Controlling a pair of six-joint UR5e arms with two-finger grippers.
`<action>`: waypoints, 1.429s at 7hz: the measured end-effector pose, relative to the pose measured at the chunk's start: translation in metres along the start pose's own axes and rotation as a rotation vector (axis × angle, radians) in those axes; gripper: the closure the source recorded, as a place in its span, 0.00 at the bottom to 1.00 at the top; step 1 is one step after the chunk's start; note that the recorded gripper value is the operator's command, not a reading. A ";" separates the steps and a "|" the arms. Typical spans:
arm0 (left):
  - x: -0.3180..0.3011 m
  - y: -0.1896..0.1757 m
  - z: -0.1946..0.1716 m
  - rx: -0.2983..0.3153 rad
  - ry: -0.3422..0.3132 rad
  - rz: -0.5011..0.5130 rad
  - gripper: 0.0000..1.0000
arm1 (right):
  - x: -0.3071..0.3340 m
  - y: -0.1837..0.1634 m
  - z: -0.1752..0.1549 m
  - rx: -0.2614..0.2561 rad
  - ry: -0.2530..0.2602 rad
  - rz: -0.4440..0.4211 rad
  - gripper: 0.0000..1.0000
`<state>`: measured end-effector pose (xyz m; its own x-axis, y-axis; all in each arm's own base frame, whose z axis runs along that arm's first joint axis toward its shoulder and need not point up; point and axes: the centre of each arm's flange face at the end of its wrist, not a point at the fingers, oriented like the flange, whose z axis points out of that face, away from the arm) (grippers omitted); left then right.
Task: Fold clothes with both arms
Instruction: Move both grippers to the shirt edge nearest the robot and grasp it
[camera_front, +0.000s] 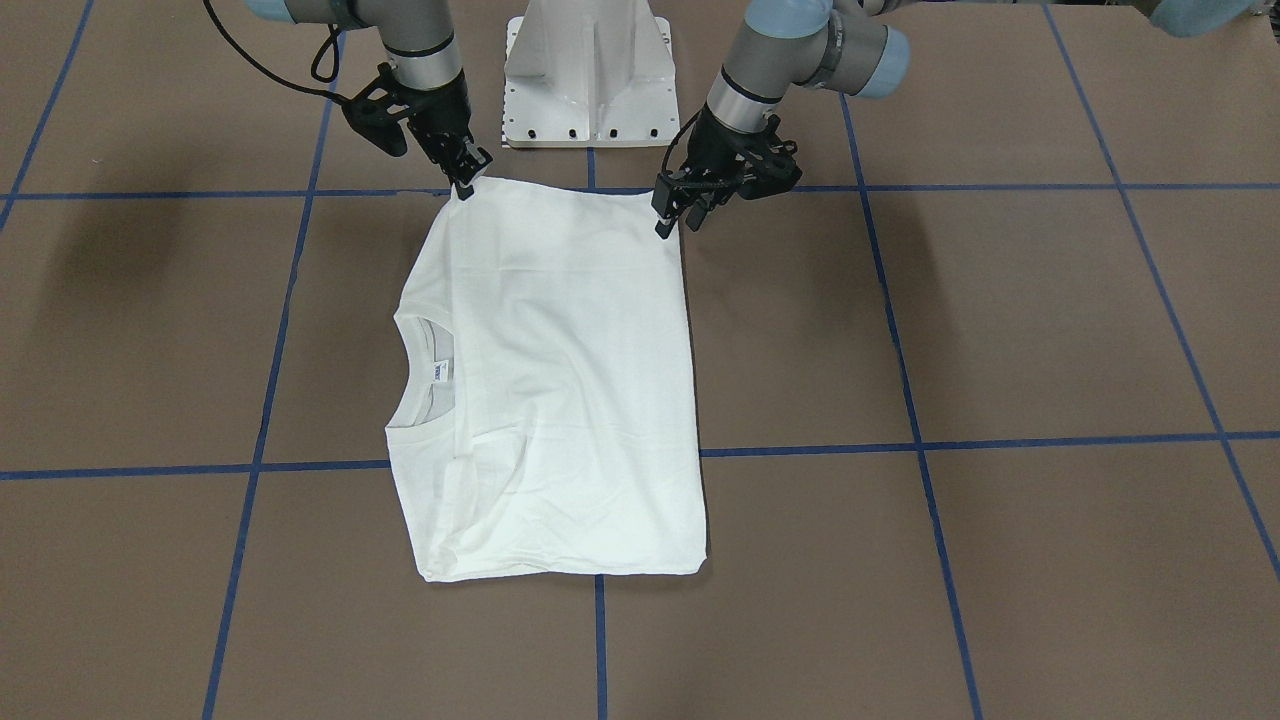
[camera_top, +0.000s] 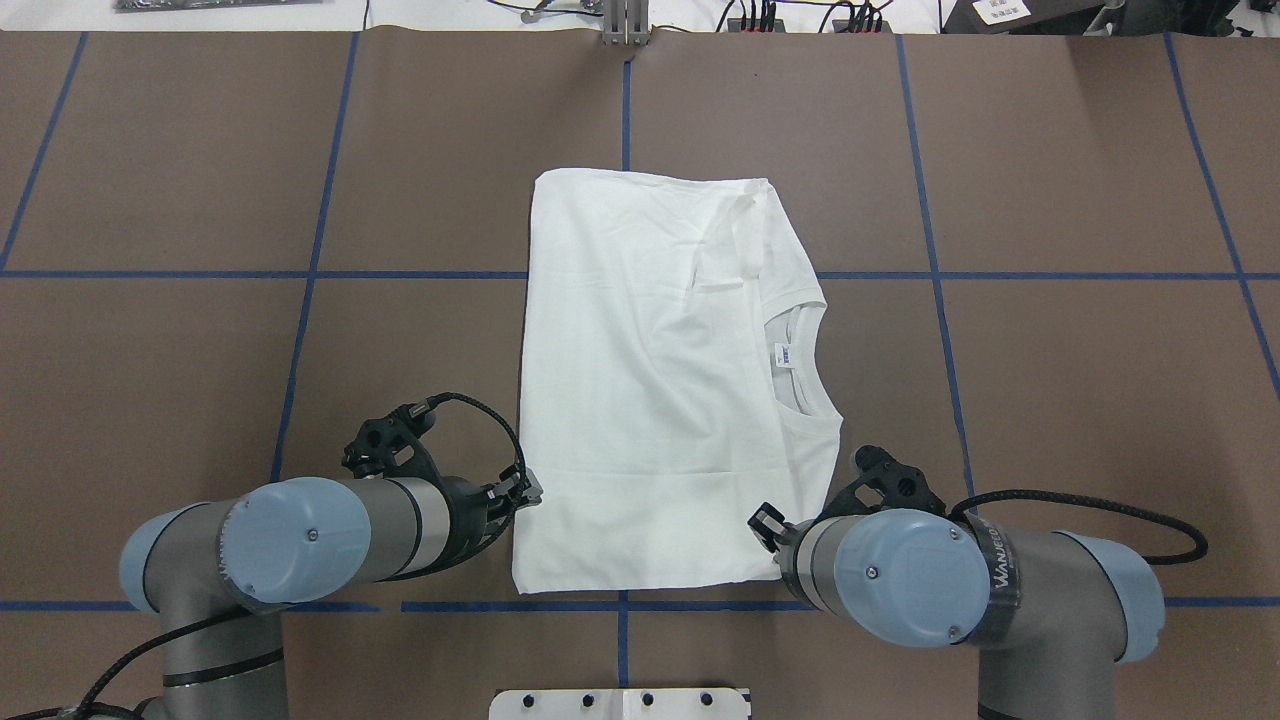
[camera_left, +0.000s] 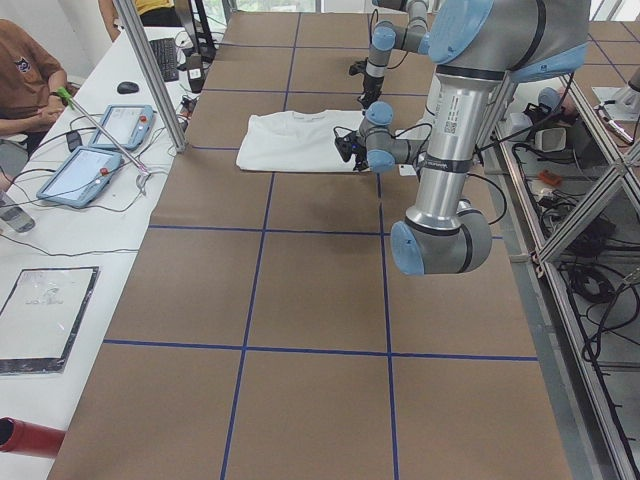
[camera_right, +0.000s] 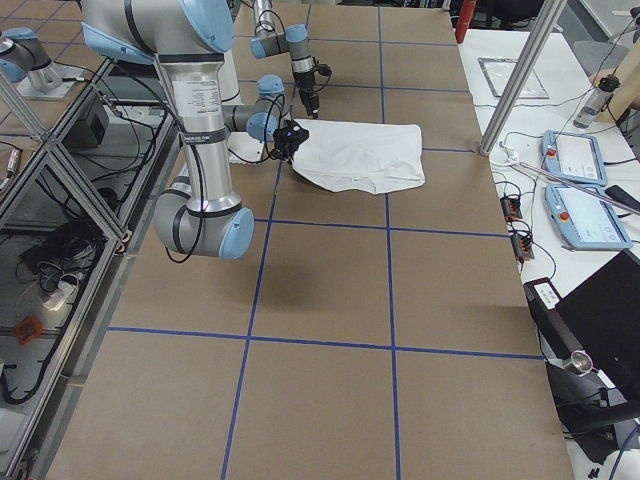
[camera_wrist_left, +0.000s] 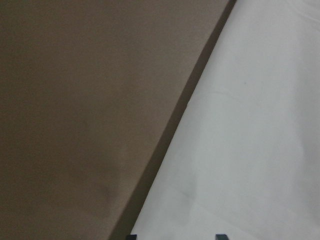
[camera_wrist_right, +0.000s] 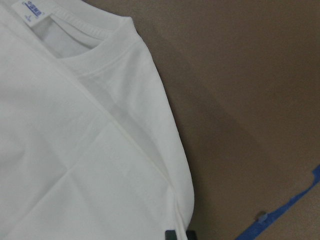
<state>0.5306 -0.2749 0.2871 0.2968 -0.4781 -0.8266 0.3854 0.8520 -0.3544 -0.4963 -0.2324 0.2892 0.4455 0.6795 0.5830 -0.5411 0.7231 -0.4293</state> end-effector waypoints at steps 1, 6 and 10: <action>-0.005 0.008 0.002 -0.006 -0.023 -0.012 0.39 | 0.001 0.002 0.000 -0.010 0.007 -0.002 1.00; -0.020 0.045 0.012 -0.054 -0.064 -0.019 0.66 | 0.000 0.007 0.000 -0.032 0.016 -0.009 1.00; -0.018 0.050 0.010 -0.066 -0.062 -0.032 1.00 | -0.001 0.007 -0.001 -0.035 0.014 -0.008 1.00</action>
<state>0.5534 -0.2255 0.2890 0.3389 -0.5162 -0.7865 0.3378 0.8470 -0.4104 -0.4997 -0.2278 0.2845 0.4593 0.6754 0.5770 -0.5126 0.7320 -0.4488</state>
